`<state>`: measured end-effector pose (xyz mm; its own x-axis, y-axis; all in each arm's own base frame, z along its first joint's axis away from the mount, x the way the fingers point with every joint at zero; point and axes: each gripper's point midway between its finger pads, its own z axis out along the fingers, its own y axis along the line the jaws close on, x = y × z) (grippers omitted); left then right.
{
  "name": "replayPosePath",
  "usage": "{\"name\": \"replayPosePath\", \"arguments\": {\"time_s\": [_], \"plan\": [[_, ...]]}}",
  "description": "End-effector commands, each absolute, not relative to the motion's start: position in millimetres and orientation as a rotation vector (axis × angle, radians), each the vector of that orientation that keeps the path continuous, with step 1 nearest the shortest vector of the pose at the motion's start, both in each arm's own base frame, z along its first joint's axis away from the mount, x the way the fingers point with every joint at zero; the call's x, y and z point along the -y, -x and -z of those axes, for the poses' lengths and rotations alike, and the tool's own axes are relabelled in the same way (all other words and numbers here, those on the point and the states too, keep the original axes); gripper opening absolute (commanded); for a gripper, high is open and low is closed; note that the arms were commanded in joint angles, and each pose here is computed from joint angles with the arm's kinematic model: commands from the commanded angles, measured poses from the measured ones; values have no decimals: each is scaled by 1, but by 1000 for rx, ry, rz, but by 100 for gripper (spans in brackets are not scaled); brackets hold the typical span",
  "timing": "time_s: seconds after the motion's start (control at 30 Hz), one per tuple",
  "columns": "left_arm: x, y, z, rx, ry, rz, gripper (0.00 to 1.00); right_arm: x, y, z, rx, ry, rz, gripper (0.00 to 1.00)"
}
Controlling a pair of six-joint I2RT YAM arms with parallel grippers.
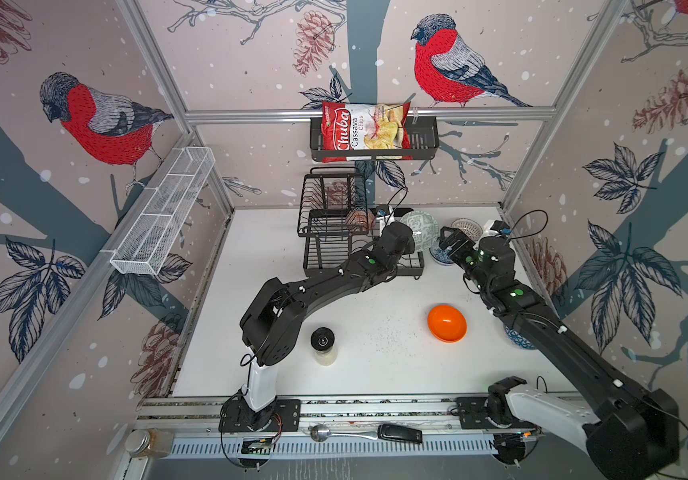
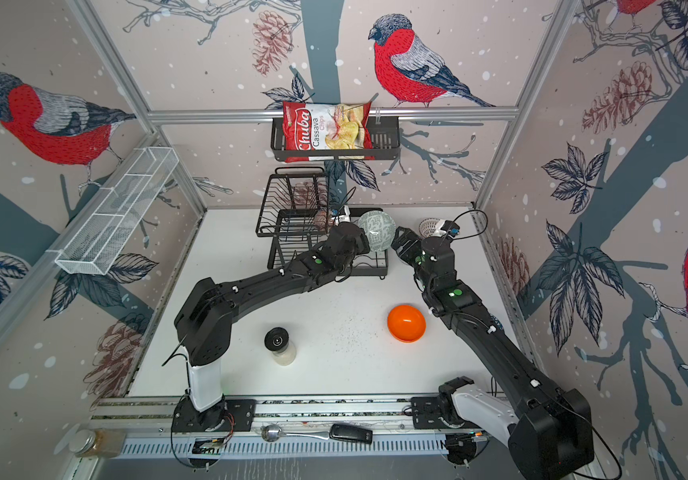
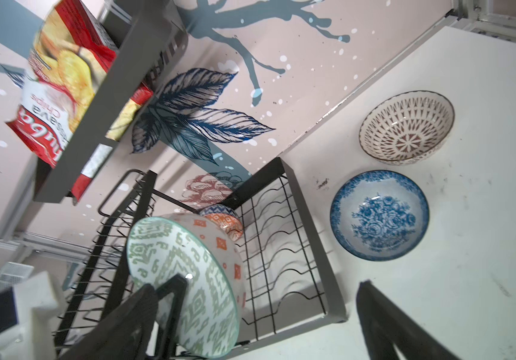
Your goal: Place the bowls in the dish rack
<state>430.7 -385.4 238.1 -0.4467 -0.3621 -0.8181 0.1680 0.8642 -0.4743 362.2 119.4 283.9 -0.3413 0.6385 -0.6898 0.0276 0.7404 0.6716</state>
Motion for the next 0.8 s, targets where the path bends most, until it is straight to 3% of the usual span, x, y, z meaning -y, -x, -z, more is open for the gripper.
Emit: {"name": "replayPosePath", "arguments": {"time_s": [0.0, 0.47, 0.77], "plan": [[375, -444, -279, -1754, 214, 605, 0, -133, -364, -310, -1776, -524, -840, 100], [358, -459, -298, -1578, 250, 462, 0, -172, -381, -378, -1598, -592, -1269, 100], [352, -459, -292, -1518, 232, 389, 0, -203, -395, -377, -1576, -629, -1460, 100]]}}
